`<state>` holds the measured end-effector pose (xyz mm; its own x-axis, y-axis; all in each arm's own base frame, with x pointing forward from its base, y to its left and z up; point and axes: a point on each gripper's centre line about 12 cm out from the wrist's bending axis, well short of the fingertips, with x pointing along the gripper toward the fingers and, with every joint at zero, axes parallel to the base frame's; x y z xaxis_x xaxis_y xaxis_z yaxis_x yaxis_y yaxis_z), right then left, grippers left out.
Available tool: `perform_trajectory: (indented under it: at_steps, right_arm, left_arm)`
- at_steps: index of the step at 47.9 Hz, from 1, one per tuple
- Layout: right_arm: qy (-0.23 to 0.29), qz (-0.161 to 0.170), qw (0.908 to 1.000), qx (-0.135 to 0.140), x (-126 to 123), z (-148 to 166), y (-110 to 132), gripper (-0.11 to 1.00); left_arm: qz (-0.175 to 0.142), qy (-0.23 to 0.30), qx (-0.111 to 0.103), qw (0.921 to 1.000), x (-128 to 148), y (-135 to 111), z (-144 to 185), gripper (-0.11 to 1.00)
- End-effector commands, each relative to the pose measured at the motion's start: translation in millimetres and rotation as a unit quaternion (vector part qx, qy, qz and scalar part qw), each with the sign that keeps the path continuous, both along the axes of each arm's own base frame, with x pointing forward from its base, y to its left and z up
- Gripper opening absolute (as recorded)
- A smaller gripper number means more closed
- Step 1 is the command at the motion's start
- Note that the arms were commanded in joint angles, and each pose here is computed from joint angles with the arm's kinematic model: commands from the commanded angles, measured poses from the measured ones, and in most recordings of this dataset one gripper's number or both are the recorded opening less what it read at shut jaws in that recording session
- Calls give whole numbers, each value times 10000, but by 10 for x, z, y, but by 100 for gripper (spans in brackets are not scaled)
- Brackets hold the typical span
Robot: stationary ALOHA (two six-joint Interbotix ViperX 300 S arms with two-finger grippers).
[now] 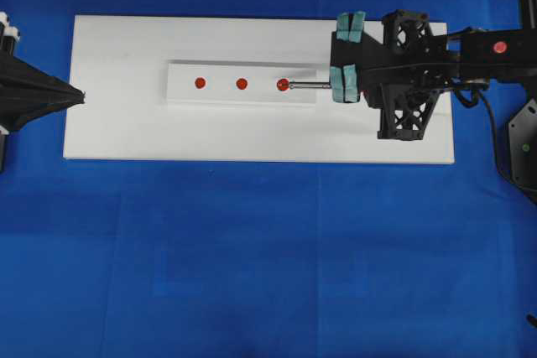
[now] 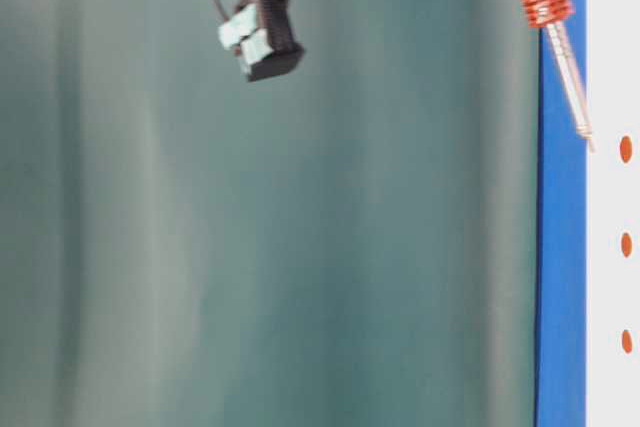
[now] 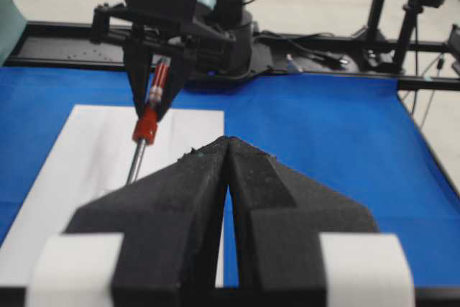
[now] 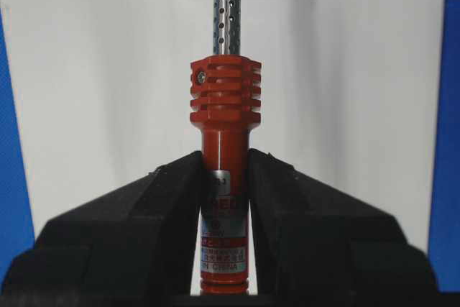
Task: Touch the tip of the soldering iron to the mark.
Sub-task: 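Hold the iron tip on the right red dot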
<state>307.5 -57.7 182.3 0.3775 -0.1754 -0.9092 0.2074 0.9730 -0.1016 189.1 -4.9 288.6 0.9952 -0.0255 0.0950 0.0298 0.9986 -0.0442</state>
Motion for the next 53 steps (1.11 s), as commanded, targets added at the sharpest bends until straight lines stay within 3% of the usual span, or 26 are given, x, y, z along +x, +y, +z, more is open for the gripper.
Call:
perform_trajectory:
  at_steps: [1,14,53]
  right_arm:
    - [-140,10,9999,13,40,12,6,6]
    - [52,-11,10000,40,54,-158,-23,6]
    - [67,-101,9999,46,37,-164,-78,6]
  left_arm:
    - [-11,-85,13,10000,12,-4,53,0]
    - [-11,-77,5,10000,12,-4,51,0]
    - [-11,-69,6,10000,12,-4,49,0]
